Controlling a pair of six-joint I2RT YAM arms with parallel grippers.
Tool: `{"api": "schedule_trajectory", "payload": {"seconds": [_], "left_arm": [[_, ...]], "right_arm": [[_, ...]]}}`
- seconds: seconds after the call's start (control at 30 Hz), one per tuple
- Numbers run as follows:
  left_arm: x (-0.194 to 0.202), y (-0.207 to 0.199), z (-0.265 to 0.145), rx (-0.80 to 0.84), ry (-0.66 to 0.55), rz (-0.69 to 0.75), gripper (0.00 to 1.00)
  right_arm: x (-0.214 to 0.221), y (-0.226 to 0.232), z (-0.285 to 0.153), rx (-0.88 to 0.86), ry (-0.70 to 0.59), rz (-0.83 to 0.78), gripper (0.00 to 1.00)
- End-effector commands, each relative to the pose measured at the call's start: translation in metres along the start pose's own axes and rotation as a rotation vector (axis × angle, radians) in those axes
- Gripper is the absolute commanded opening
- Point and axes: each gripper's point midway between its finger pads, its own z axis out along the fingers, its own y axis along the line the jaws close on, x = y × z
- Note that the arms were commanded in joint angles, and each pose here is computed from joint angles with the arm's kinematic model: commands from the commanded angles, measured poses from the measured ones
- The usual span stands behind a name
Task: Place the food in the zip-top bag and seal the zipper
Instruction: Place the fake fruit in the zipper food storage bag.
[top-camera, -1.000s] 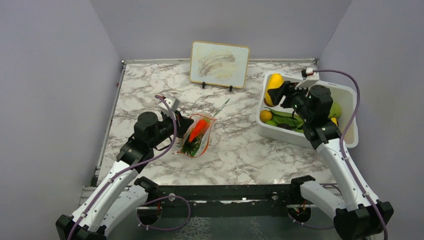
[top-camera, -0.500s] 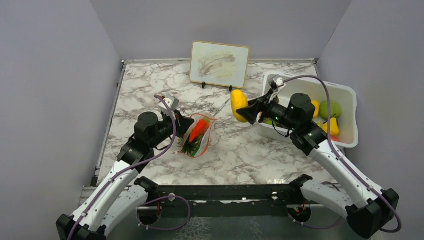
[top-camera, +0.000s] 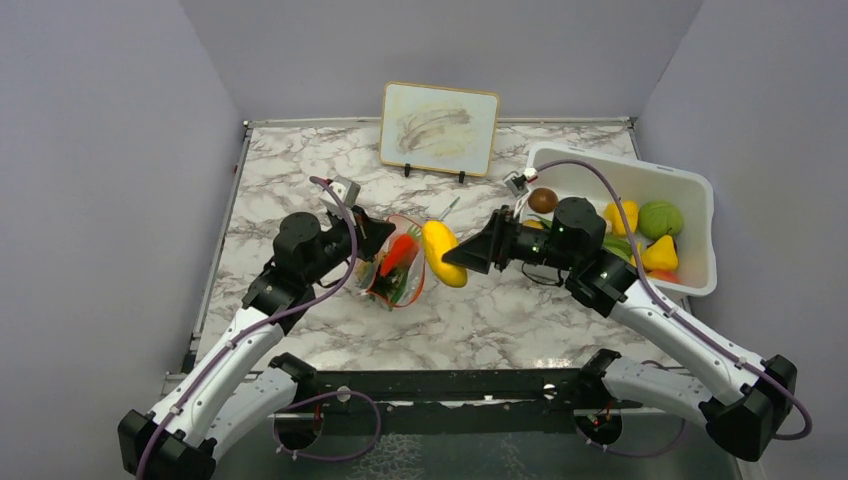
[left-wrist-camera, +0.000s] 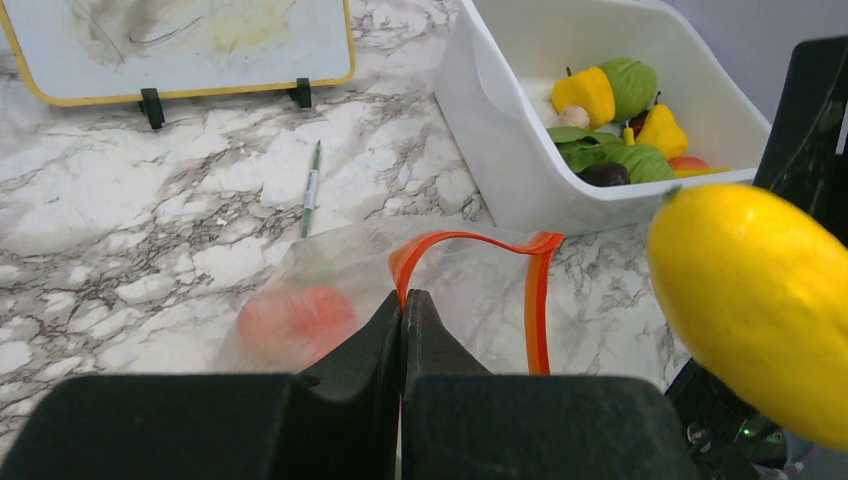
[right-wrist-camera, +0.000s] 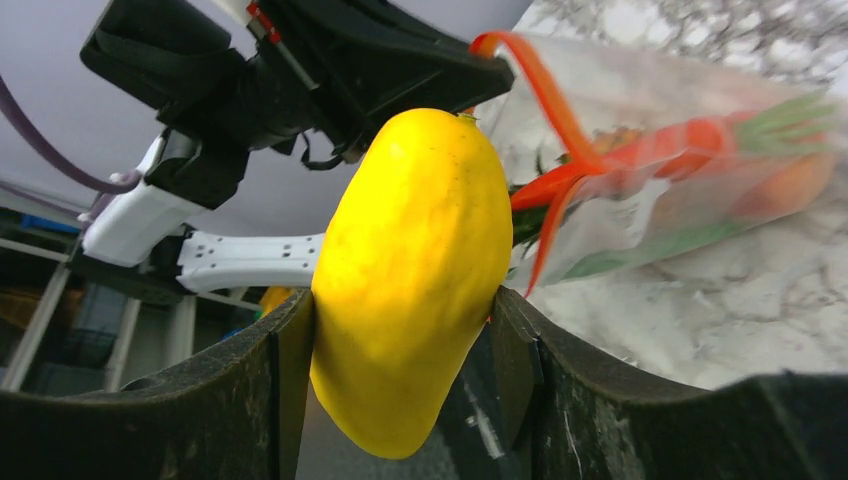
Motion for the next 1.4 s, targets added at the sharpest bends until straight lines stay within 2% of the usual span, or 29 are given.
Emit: {"api": "schedule_trajectory", "payload": {"seconds": [0.0, 0.13, 0.33, 0.63, 1.03, 1.37], "left_arm": [[-0.041, -0.025, 0.006, 0.1, -0.112, -0.001, 0.0], [-0.038, -0.026, 0.01, 0.111, -0.099, 0.003, 0.0], [-0.034, -0.035, 0.004, 0.16, -0.082, -0.001, 0.0], [-0.015, -0.034, -0.001, 0.173, -0.042, -0.013, 0.0], [-0.011, -0.056, -0.008, 0.286, 0.004, -0.06, 0.0], [-0.014, -0.066, -0.016, 0.325, 0.011, -0.054, 0.0]], "right_arm": [[0.012, 0.029, 0.011, -0.073, 0.066, 0.149, 0.25], [0.035, 0.044, 0.032, -0.055, 0.137, 0.177, 0.26], [0.066, 0.013, 0.055, 0.115, 0.187, 0.345, 0.29], [0.058, -0.014, 0.063, 0.285, 0.121, 0.425, 0.29], [0.048, -0.061, 0.076, 0.598, 0.045, 0.519, 0.32], [0.029, -0.076, 0.077, 0.638, -0.067, 0.456, 0.32]]}}
